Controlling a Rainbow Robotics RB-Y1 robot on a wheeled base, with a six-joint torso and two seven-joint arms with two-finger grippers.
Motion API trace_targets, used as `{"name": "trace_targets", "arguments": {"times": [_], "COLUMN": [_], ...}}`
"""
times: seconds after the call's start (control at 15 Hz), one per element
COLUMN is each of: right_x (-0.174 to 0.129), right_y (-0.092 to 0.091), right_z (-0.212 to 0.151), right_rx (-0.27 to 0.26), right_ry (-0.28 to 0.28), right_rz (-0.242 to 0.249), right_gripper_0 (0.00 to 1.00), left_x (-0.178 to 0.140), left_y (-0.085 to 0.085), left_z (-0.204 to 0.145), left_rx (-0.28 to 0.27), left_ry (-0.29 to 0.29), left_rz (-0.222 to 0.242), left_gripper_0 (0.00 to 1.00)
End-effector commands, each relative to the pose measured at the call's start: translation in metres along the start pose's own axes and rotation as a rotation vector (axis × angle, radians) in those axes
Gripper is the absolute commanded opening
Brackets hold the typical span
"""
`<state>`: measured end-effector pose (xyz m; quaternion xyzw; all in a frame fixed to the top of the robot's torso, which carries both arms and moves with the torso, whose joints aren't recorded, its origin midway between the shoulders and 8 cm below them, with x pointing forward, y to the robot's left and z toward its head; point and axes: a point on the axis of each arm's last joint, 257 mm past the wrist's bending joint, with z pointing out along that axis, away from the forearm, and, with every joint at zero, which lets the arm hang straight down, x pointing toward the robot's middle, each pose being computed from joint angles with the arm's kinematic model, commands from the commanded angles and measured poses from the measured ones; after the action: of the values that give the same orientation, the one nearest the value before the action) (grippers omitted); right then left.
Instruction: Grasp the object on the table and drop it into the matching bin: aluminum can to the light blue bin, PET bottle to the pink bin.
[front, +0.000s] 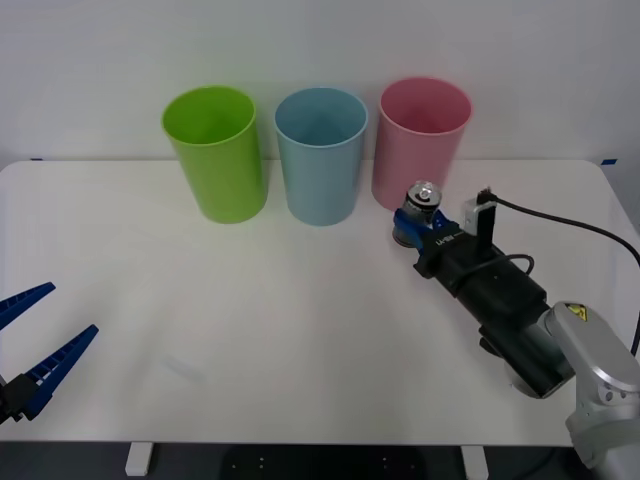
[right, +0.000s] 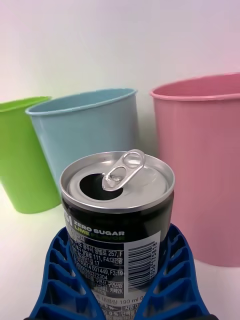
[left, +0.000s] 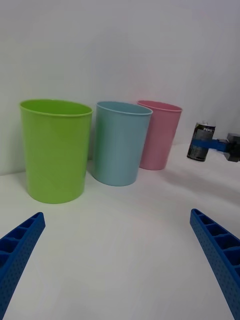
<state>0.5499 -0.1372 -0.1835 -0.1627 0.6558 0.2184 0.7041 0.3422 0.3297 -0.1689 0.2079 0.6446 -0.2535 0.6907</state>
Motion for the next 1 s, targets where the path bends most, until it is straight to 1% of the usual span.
{"name": "trace_targets", "arguments": {"times": [0.07,0.33,0.6,0.73,1.0], "right_x": [-0.021,-0.053,-0.092,-0.108,-0.134], "right_y": [0.015,0.031,0.044,0.053,0.063], "right_z": [-0.001,-0.002,-0.003,-0.002,0.012], "right_rx": [-0.059,-0.124,-0.167,-0.204,-0.241], "right_ry": [-0.028,-0.066,-0.122,-0.129,-0.131], "right_rz": [0.029,0.037,-0.006,0.003,0.025], "right_gripper_0": [0.0,0.0,0.0,0.0,0.0], "left_x": [0.0,0.0,0.0,0.0,0.0], "left_y": [0.0,0.0,0.0,0.0,0.0], "left_z": [0.0,0.0,0.0,0.0,0.0], "left_rx": [0.0,0.0,0.0,0.0,0.0], "left_ry": [0.0,0.0,0.0,0.0,0.0], "left_rz": [0.0,0.0,0.0,0.0,0.0], "left_gripper_0": [1.0,1.0,1.0,1.0,1.0]}}
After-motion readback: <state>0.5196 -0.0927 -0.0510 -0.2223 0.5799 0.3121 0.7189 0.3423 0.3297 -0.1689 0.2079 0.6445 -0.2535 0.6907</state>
